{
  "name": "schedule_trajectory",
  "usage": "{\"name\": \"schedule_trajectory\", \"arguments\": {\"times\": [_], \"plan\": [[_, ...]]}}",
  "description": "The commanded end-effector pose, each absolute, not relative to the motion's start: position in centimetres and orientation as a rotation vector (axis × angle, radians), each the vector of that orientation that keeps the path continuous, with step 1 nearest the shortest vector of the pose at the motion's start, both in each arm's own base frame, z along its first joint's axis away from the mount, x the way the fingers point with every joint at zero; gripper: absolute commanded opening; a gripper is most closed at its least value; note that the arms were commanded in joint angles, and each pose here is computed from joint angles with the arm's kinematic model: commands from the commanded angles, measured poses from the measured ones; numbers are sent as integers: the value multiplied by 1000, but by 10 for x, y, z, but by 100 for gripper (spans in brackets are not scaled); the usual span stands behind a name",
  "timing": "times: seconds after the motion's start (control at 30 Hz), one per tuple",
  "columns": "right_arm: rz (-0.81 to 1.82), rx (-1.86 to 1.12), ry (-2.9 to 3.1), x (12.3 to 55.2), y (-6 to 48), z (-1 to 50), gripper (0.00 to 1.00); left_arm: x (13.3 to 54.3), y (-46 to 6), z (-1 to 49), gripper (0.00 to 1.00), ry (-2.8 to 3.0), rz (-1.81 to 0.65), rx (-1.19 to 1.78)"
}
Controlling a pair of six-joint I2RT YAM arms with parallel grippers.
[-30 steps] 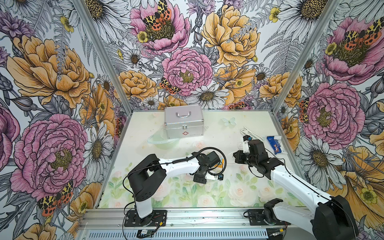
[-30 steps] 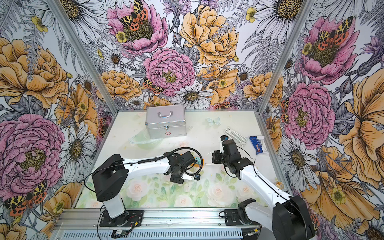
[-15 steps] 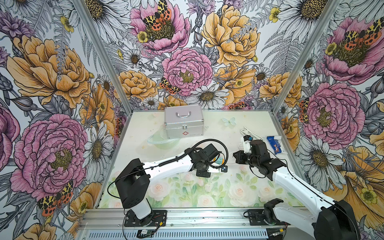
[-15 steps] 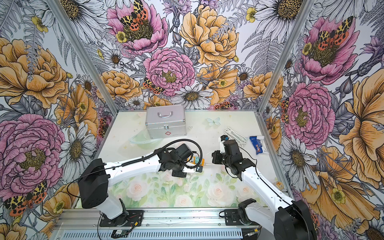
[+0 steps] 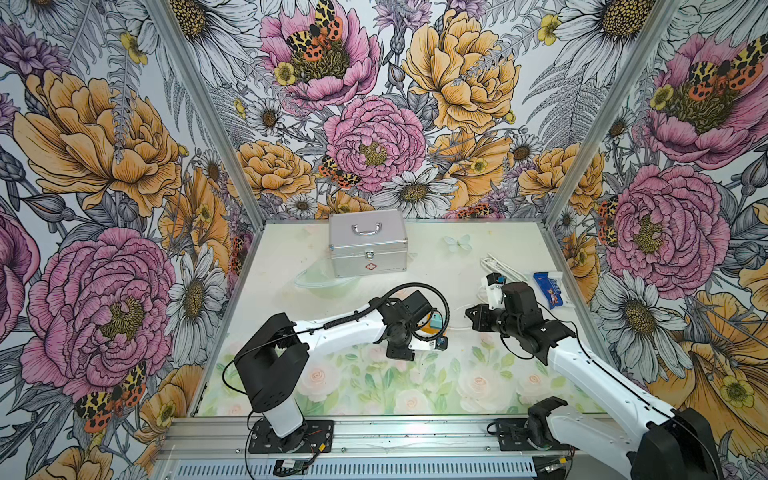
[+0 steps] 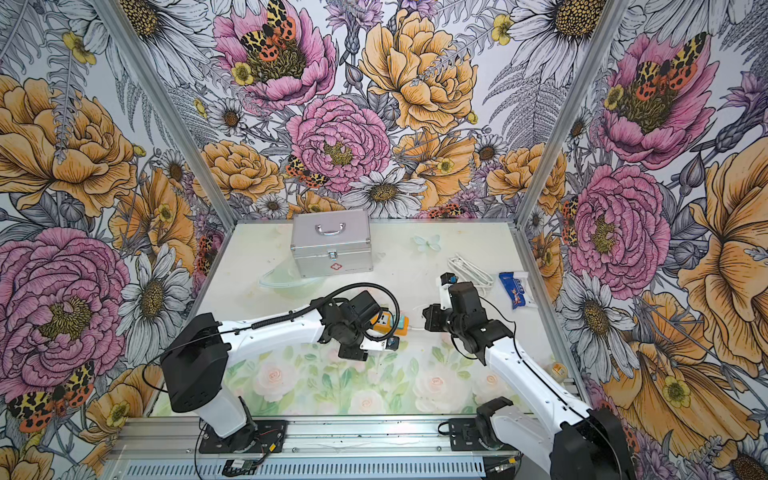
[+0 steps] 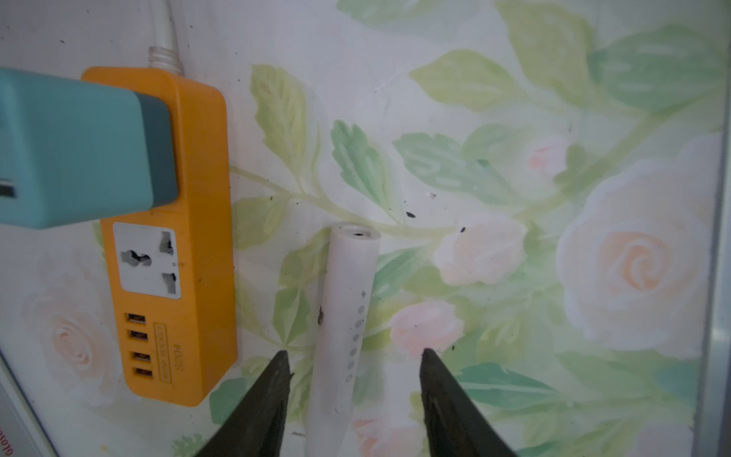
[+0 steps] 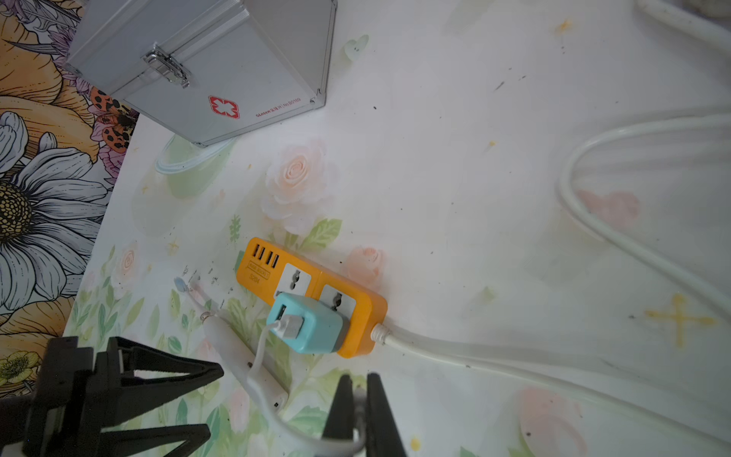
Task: Charge the electric toothbrush
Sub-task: Pick up the electric toothbrush from the center of the board.
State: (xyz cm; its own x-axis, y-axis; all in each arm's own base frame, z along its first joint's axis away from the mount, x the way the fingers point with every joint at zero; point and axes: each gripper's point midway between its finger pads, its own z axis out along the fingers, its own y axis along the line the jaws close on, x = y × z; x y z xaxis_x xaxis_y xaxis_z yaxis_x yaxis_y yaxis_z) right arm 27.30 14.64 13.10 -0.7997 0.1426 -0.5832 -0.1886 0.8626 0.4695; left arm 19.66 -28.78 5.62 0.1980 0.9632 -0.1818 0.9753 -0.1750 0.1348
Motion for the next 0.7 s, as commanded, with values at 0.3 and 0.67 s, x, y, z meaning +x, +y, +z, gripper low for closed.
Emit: {"name": "schedule_trajectory", "arguments": {"times": [0.3,0.67], "plan": [[674,-39,2365,277,143,141,0,211,-290,35,62,1934,-125,2262],[667,-40,2358,279,142,144,0,207,-280,8,58,2007,-125,2311]]}}
